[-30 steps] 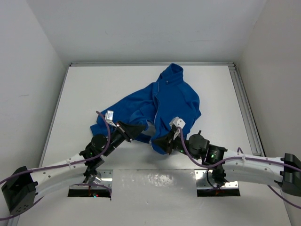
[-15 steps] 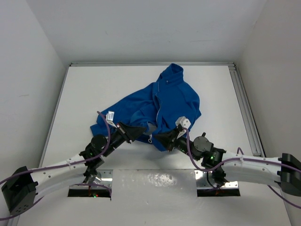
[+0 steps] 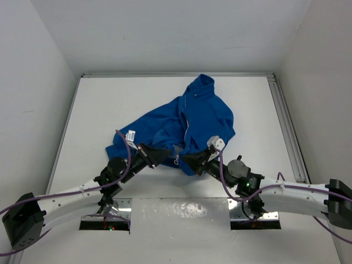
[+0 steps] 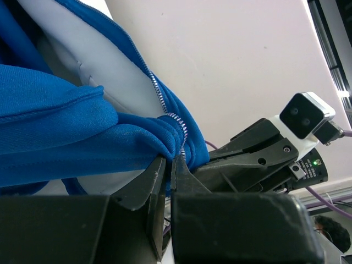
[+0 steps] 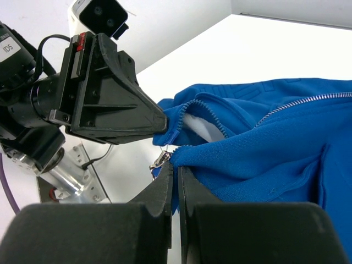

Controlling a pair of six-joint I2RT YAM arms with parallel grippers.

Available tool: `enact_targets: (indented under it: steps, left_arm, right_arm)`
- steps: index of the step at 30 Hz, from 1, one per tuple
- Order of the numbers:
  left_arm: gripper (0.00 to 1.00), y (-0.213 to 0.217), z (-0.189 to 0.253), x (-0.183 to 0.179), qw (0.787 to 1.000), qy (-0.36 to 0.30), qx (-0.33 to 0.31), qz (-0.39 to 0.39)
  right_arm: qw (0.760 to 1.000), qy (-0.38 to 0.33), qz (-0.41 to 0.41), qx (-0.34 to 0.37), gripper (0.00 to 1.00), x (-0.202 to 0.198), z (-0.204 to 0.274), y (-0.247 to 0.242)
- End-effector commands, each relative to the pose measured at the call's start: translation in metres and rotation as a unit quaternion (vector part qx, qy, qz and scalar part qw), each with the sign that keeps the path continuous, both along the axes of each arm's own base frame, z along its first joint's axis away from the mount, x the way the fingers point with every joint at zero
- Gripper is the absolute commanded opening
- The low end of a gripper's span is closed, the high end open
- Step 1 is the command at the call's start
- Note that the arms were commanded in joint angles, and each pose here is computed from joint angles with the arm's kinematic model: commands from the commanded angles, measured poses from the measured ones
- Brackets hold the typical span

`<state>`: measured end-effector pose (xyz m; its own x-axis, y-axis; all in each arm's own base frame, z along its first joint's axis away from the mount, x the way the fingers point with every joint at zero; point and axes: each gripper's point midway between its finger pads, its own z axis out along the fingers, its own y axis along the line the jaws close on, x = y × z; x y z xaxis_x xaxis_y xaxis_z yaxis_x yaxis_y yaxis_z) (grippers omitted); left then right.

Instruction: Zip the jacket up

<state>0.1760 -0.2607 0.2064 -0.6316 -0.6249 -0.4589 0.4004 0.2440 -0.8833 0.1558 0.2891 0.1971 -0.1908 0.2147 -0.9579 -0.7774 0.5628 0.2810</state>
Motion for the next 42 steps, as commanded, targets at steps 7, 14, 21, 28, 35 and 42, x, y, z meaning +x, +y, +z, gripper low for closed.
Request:
enact_targets:
  steps: [7,14,21,28,35,42]
  left_arm:
    - [0.0,-0.002,0.017,-0.009,0.999,-0.025,-0.027,-0.021]
    - [0.0,-0.003,0.019,-0.009,0.999,-0.027,-0.028,-0.023]
    - [0.0,-0.007,0.019,-0.016,0.998,-0.031,-0.023,-0.04]
    - [0.0,-0.01,0.018,-0.018,0.998,-0.032,-0.022,-0.047]
    - [0.0,-0.01,0.018,-0.019,0.998,-0.032,-0.018,-0.047]
    - [0.0,-0.013,0.015,-0.021,0.998,-0.028,-0.007,-0.048]
  right_arm:
    - [0.999,-0.028,-0.014,0.038,0.0,0.005,0.028,-0.003]
    - [0.999,-0.028,-0.014,0.037,0.0,0.004,0.028,-0.003]
    - [0.999,-0.027,-0.016,0.036,0.0,0.005,0.028,-0.003]
    - [0.999,-0.027,-0.018,0.037,0.0,0.006,0.029,-0.002]
    - [0.999,-0.028,-0.025,0.038,0.0,0.008,0.032,-0.003]
    - [0.998,-0.03,-0.036,0.034,0.0,0.013,0.036,-0.002]
